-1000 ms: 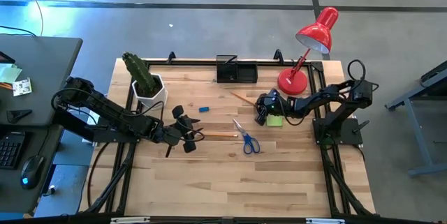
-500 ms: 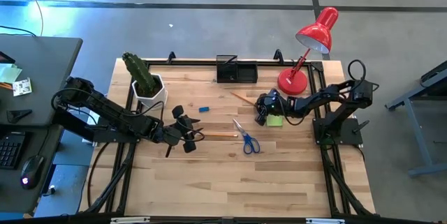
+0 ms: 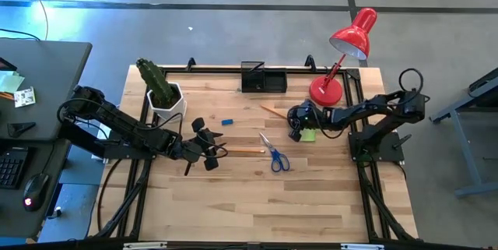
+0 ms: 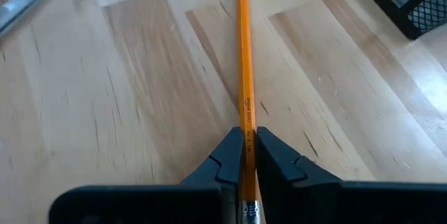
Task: Pick and place office supplies into organizer
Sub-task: Put the top yellow pencil into the top left section of the desk organizer
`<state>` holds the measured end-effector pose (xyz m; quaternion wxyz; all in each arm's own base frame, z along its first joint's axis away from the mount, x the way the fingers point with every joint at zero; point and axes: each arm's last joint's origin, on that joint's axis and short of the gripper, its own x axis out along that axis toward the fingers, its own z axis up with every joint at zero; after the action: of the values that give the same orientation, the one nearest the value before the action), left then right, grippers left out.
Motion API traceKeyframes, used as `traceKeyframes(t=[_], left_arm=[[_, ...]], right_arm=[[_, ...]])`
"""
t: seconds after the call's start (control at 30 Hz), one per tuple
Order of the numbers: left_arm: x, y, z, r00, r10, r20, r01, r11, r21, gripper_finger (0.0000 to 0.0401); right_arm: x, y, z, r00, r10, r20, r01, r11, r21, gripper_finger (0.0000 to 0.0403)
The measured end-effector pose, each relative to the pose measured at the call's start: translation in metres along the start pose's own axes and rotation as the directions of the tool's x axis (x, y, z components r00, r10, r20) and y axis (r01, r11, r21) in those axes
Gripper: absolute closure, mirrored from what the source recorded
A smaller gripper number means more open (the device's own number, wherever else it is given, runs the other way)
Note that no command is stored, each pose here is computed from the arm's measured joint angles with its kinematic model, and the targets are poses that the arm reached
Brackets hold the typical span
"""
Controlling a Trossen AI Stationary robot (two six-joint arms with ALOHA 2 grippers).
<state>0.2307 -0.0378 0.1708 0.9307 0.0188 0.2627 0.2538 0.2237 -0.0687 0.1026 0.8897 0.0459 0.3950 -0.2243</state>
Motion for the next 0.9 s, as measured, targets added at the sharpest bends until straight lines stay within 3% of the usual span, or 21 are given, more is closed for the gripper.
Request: traceKeyframes(t=[0.17, 0.57, 0.9], left_arm=[[0.0, 0.0, 0.0, 1.0, 0.0, 0.001, 0.0, 1.0, 0.0, 0.0251], [0.0, 0.0, 0.0, 1.0, 0.0, 0.0, 0.0, 1.0, 0.001, 0.0251], [0.0, 0.0, 0.0, 1.0, -0.001, 0.003, 0.001, 1.0, 0.013, 0.0251]], right_arm=[[-0.003, 0.0, 0.006, 0.999, -0.003, -0.046, 0.002, 1.0, -0.031, 0.0387], [-0.013, 0.014, 0.057, 0.993, -0.009, -0.116, -0.009, 0.987, -0.16, 0.0387], [-0.043, 0.016, 0.116, 0.973, -0.171, -0.155, 0.111, 0.936, -0.334, 0.0387]])
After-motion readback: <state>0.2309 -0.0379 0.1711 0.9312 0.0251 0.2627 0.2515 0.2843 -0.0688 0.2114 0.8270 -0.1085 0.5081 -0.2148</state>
